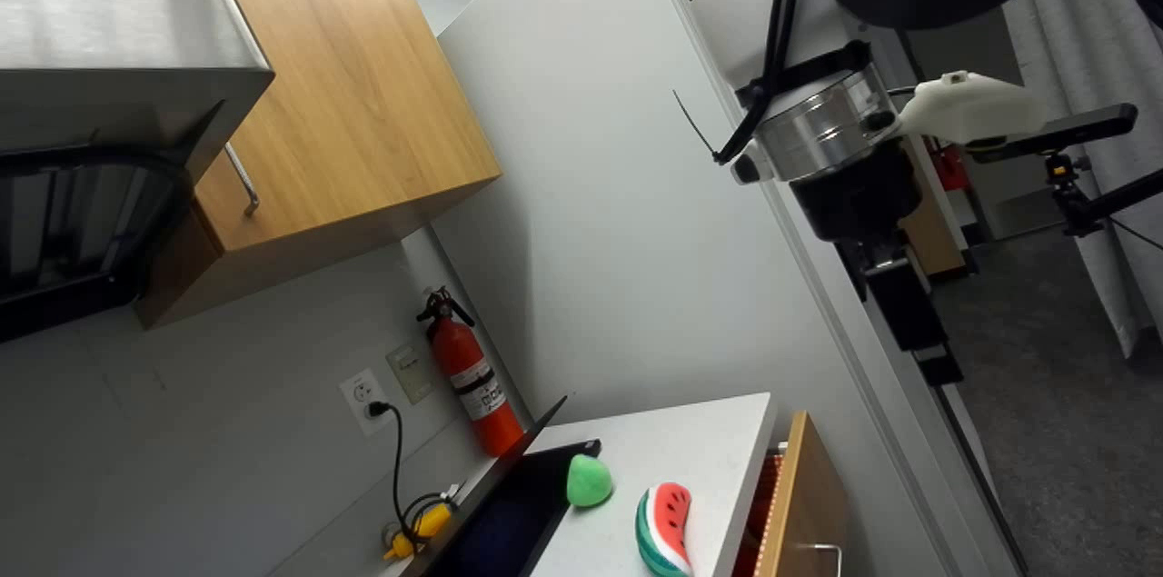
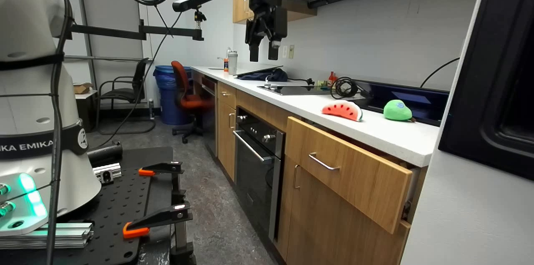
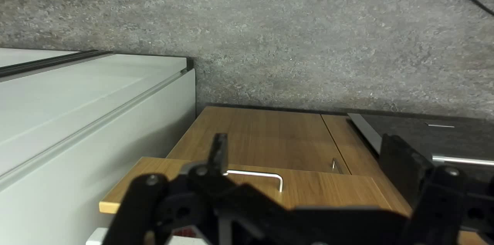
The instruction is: Open the top drawer, Pick up the watermelon plush toy from the countertop and put it in the basket. Pick up the banana plush toy from the basket in the drawer and put it on the countertop. Close the top drawer.
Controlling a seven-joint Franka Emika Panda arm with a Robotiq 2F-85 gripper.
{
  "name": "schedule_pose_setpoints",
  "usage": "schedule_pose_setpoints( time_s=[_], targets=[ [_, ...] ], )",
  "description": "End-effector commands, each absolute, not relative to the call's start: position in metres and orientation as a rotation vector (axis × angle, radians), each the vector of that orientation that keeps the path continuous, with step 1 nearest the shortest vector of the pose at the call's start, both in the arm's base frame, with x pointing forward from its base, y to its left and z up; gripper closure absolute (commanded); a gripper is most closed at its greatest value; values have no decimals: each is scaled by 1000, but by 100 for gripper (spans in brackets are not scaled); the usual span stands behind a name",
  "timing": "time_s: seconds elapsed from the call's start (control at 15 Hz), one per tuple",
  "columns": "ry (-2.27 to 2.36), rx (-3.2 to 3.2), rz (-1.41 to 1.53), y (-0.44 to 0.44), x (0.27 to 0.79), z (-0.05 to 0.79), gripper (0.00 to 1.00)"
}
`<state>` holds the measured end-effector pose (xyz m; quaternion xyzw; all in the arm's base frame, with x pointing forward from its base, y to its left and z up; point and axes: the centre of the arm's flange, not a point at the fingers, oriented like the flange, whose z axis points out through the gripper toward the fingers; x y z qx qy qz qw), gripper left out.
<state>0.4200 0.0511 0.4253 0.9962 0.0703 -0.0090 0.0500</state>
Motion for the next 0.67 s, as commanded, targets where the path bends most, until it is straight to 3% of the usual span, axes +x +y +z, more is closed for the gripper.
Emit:
schedule_pose_setpoints(
  time_s=[0.0, 0.27, 0.33, 0.6],
  targets=[
    [230, 3063, -9, 53, 448, 411, 0],
    [238, 3066, -17, 57, 467, 390, 7],
    [239, 3068, -23, 57, 471, 385, 19],
    [238, 3069, -40, 57, 489, 365, 51]
  ],
)
